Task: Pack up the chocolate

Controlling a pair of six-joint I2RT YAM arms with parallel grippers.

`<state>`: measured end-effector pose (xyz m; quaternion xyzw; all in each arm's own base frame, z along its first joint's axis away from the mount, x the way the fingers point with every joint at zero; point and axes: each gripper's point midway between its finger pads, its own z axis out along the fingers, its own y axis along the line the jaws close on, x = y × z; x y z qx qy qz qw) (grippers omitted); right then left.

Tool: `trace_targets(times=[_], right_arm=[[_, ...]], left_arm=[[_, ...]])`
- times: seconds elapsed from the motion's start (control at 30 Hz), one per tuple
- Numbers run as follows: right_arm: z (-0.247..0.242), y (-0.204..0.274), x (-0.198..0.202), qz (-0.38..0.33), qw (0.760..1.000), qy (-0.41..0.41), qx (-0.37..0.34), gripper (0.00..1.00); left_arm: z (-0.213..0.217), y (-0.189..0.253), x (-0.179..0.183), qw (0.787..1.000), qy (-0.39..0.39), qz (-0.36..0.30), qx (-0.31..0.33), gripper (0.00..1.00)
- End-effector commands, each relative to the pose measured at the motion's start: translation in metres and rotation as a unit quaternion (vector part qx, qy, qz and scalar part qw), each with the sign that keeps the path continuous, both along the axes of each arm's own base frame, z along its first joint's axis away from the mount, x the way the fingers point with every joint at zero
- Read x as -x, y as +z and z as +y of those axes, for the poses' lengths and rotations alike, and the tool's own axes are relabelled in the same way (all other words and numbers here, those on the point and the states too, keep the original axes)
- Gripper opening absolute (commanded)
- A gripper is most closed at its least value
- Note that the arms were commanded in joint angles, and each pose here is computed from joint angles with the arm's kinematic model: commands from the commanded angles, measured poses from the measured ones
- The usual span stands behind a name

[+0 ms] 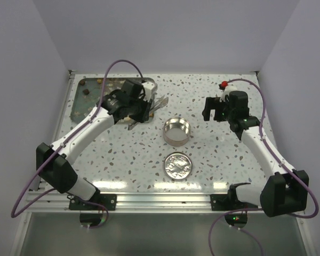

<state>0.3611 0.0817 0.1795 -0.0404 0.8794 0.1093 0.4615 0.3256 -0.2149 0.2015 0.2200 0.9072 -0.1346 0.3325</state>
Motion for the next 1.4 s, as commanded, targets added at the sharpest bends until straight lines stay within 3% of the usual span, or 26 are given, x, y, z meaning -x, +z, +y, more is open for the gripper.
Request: trace_targets(times=[0.0, 0.47, 0.63, 0.77, 0.9, 1.13, 1.23, 1.37], right_arm=[[-0.001, 0.020, -0.008, -0.026, 1.000, -0.005, 0.001, 0.98], [-0.006, 0.025, -0.008, -0.033, 0.999, -0.017, 0.008, 0.98], [-0.006, 0.024, -0.007, -0.033, 0.999, -0.017, 0.008, 0.98], [-0.006, 0.024, -0.006, -0.033, 0.999, -0.017, 0.008, 0.98], [-0.007, 0.022, -0.004, -0.031, 0.999, -0.017, 0.009, 0.98], [-0.007, 0.023, -0.004, -0.033, 0.999, -0.017, 0.009, 0.98], [-0.006, 0.024, -0.005, -0.034, 0.999, -0.017, 0.008, 0.98], [-0.005, 0.024, -0.005, -0.033, 0.999, -0.015, 0.006, 0.99]], left_arm=[[-0.035, 0.040, 0.019, 0.997, -0.043, -0.038, 0.050, 0.21], [-0.063, 0.002, 0.072, 0.997, -0.068, 0.023, 0.020, 0.22], [-0.061, -0.006, 0.076, 0.997, -0.066, 0.034, 0.004, 0.31], [-0.060, -0.006, 0.077, 0.997, -0.065, 0.036, 0.004, 0.45], [-0.059, -0.009, 0.079, 0.997, -0.064, 0.041, 0.000, 0.47], [-0.052, 0.003, 0.067, 0.999, -0.037, 0.009, -0.003, 0.45], [-0.033, 0.017, 0.049, 1.000, 0.005, -0.005, -0.015, 0.45], [0.000, 0.035, 0.024, 0.998, 0.061, -0.021, 0.018, 0.44]])
